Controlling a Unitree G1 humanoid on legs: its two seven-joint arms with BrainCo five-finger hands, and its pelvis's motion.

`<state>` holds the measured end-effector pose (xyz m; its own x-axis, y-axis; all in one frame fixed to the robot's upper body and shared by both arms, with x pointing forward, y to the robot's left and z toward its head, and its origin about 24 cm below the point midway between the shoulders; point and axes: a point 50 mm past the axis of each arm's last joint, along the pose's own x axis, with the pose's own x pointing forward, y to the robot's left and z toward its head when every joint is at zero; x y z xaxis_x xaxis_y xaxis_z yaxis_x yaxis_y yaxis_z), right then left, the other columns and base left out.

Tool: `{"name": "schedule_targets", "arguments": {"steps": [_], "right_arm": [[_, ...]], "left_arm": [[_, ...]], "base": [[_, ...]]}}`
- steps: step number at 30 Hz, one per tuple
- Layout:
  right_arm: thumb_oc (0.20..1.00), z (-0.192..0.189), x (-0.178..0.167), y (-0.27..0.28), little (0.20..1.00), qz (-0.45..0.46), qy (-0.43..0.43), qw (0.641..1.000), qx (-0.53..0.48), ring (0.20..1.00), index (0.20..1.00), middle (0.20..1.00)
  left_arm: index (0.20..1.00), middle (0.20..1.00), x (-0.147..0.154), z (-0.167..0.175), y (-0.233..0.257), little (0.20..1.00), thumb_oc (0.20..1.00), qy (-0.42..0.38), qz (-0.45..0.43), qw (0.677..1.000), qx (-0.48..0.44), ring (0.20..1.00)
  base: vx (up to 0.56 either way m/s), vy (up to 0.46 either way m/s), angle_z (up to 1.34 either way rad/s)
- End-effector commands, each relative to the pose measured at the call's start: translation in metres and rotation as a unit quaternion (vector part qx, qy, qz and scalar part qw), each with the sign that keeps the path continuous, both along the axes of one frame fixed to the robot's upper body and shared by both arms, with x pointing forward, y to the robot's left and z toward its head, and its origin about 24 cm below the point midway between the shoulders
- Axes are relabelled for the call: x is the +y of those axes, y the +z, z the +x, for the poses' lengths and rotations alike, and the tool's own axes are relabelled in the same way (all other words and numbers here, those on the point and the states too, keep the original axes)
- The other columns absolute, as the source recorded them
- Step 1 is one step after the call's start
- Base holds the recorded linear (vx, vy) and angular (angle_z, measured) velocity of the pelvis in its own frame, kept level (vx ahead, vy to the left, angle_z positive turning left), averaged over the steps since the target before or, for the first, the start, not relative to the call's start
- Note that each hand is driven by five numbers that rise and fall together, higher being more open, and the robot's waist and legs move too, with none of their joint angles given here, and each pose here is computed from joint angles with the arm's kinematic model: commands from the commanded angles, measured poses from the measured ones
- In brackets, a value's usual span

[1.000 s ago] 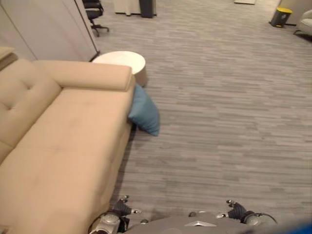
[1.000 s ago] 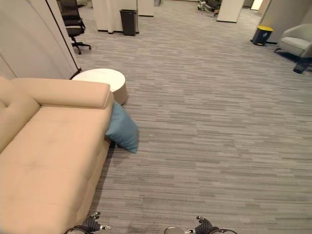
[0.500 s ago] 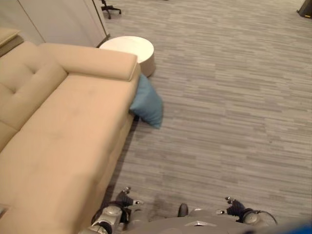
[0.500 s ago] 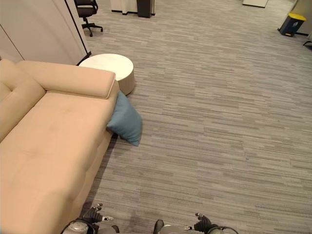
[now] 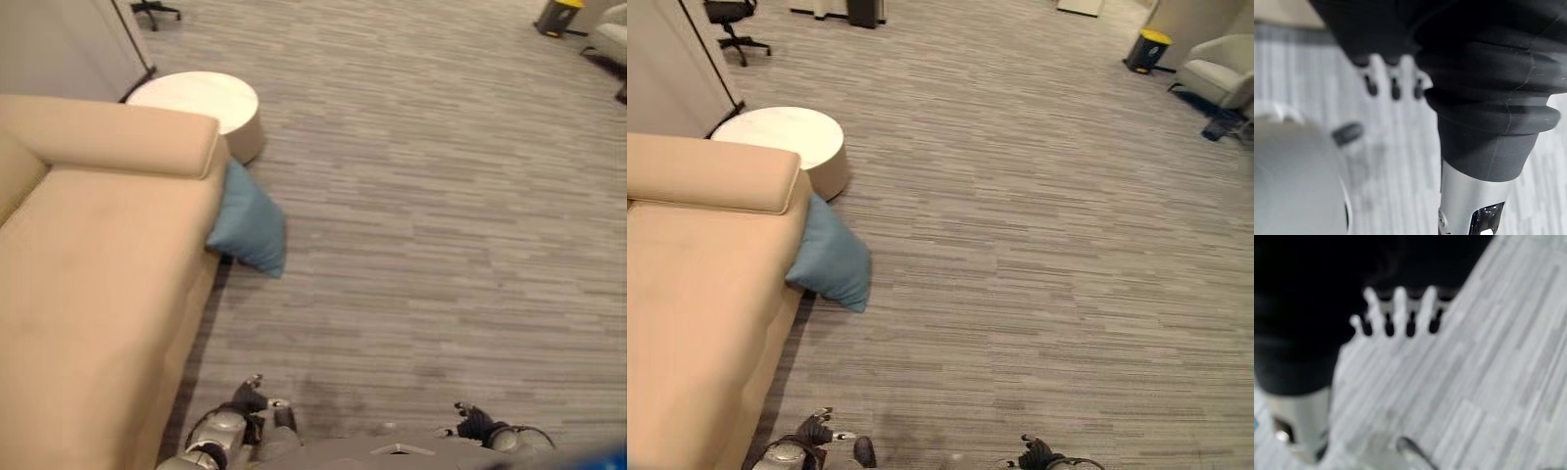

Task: Pick up all the scattered cushions and arrange them neatly on the sofa.

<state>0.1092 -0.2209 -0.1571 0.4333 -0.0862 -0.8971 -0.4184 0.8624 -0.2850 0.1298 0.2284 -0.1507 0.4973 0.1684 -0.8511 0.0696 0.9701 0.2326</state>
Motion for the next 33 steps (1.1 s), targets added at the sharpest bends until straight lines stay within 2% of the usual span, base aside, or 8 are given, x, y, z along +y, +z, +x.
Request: {"name": "schedule_targets", "arguments": {"steps": [1,8,14,19,26,33], "right_arm": [[1.0,0.027,0.01,0.007,1.0,0.011,0.015,0.999,-0.042,1.0,1.0,1.0],[1.0,0.041,0.011,0.014,1.0,0.013,0.027,0.997,-0.07,1.0,1.0,1.0],[1.0,0.034,0.007,0.012,1.0,0.011,0.033,0.998,-0.059,1.0,1.0,1.0],[1.0,0.034,0.002,0.013,1.0,0.005,0.019,0.998,-0.065,1.0,1.0,1.0],[1.0,0.024,0.004,0.008,1.0,0.006,0.011,0.999,-0.047,1.0,1.0,1.0],[1.0,0.036,0.018,0.01,1.0,0.017,0.038,0.997,-0.058,1.0,1.0,1.0]], "left_arm": [[1.0,1.0,0.01,0.0,0.003,1.0,1.0,0.019,0.01,1.0,-0.012,1.0],[1.0,1.0,0.007,0.0,0.002,1.0,1.0,0.017,0.006,1.0,-0.013,1.0],[1.0,1.0,0.0,-0.004,-0.001,1.0,1.0,0.015,-0.002,1.0,-0.006,1.0],[1.0,1.0,-0.004,0.015,0.005,1.0,1.0,0.012,-0.012,0.999,-0.036,1.0],[1.0,1.0,0.006,-0.002,0.001,1.0,1.0,0.021,0.006,1.0,-0.005,1.0],[1.0,1.0,0.022,-0.01,0.002,1.0,1.0,0.048,0.019,0.999,-0.002,1.0]], "base": [[0.32,0.086,0.12],[0.35,-0.04,0.12],[0.3,-0.121,0.35],[0.22,-0.243,0.45],[0.36,0.023,0.06],[0.26,0.138,-0.05]]}}
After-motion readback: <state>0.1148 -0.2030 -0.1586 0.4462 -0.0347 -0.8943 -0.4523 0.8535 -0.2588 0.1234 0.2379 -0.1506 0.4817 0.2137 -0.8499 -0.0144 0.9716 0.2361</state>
